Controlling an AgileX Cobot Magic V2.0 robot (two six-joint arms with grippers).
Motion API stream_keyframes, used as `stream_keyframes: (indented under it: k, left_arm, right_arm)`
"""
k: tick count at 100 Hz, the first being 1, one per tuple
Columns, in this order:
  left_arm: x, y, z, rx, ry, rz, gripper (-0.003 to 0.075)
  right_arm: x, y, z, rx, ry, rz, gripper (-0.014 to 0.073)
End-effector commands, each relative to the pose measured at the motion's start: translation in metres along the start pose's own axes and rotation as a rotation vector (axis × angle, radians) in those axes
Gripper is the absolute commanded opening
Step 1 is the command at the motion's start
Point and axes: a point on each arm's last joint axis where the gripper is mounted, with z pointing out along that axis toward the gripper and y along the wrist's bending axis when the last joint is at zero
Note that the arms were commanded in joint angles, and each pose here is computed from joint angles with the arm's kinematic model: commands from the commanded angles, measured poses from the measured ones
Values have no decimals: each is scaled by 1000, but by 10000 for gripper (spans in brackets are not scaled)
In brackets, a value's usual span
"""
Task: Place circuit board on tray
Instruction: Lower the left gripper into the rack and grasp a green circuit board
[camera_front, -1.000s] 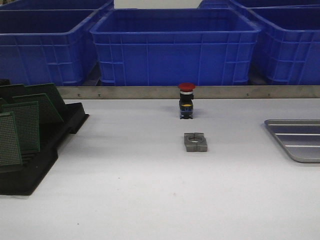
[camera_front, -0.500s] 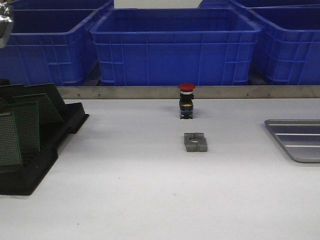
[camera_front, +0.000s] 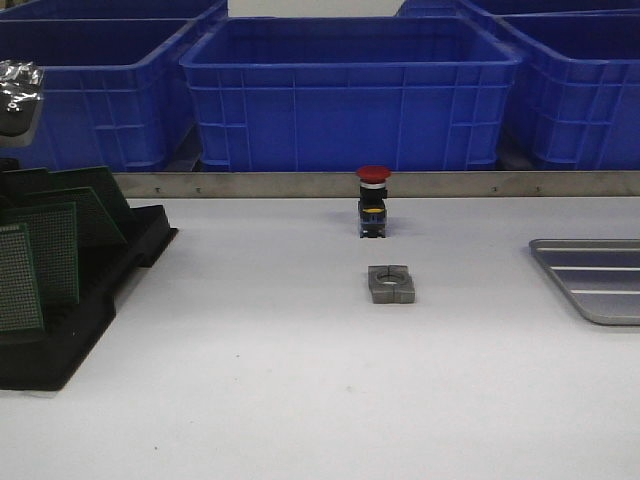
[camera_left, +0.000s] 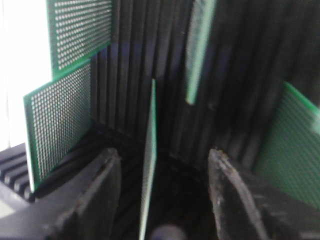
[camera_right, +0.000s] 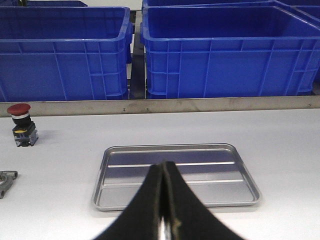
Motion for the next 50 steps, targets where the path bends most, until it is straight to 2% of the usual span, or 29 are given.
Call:
stream_keyframes:
  k: [1,7,27,50]
  left_arm:
    - [-4,17,-16,-111,-31,-17,323]
    - [-4,16,-14,-105,-29,-17,263]
    - [-4,16,-14,-105,-29,-17,-20]
    - [-3,17,-19,-113,-24,-4,-20]
  right_arm:
    - [-13,1,-3,-6,-119,-8,-61]
    - [-13,1,-3,-6,-119,-8,-61]
    - [-13,1,-3,-6,-119,-8,-61]
    - [-13,1,-3,-6,-119,-8,-61]
